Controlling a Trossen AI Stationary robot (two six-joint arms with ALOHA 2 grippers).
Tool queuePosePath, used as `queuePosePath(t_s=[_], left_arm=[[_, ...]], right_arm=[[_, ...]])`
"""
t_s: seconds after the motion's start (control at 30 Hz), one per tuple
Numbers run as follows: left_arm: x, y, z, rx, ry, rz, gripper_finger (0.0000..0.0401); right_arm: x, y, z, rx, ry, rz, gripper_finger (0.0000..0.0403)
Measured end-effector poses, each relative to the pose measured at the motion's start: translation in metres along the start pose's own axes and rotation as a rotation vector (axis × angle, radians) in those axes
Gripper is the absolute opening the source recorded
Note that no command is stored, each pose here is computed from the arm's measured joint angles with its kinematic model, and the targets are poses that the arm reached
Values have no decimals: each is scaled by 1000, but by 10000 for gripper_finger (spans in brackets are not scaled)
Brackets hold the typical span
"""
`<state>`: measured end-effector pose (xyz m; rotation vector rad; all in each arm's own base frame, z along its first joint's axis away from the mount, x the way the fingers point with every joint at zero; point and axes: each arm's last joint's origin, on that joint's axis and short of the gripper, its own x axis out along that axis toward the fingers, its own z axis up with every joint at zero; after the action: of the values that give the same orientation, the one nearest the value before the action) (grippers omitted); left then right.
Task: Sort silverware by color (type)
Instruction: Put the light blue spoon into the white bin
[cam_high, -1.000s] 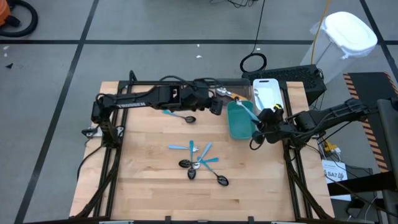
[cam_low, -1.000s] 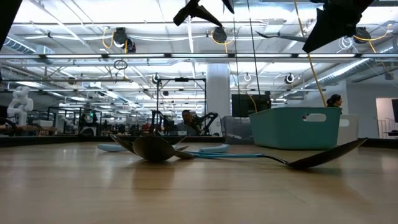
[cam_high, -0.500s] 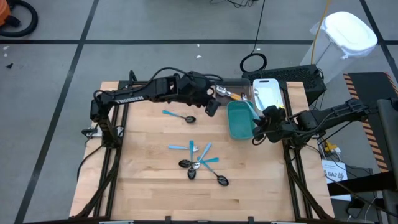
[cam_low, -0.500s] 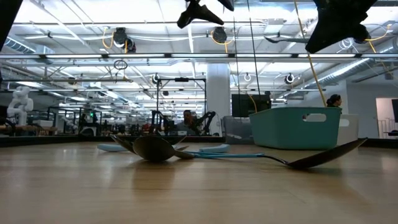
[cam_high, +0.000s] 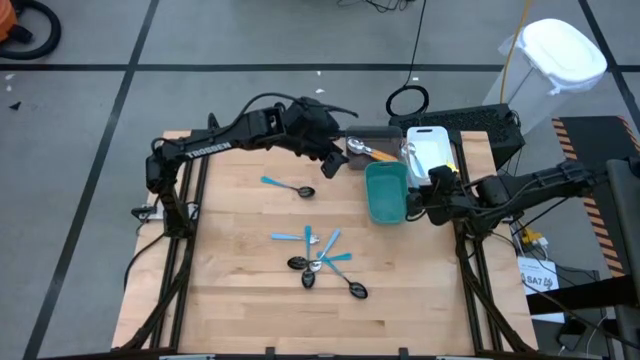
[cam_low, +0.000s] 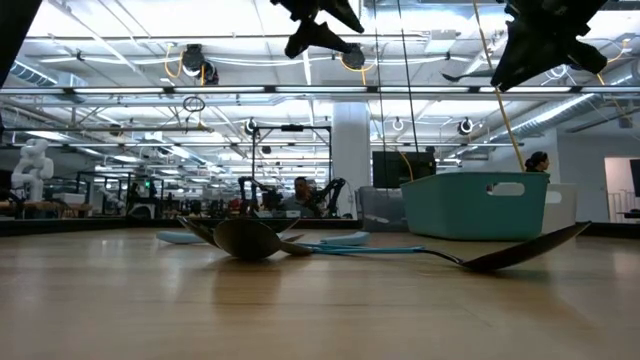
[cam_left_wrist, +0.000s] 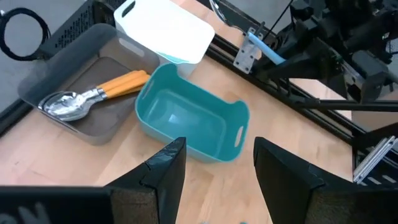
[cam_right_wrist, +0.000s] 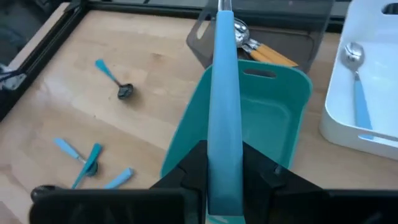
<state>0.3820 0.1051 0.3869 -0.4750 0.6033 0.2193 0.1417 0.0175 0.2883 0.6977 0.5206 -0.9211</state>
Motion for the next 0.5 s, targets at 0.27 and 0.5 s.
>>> queuePosePath(t_s=[0.27, 0.5], left_arm=[[-2, 12, 4, 40, 1, 9, 186], [-1, 9, 3, 81, -18, 67, 186]], right_arm=[[1, -11, 14, 60, 30, -87, 51], [-19, -31, 43, 72, 49, -278, 51]])
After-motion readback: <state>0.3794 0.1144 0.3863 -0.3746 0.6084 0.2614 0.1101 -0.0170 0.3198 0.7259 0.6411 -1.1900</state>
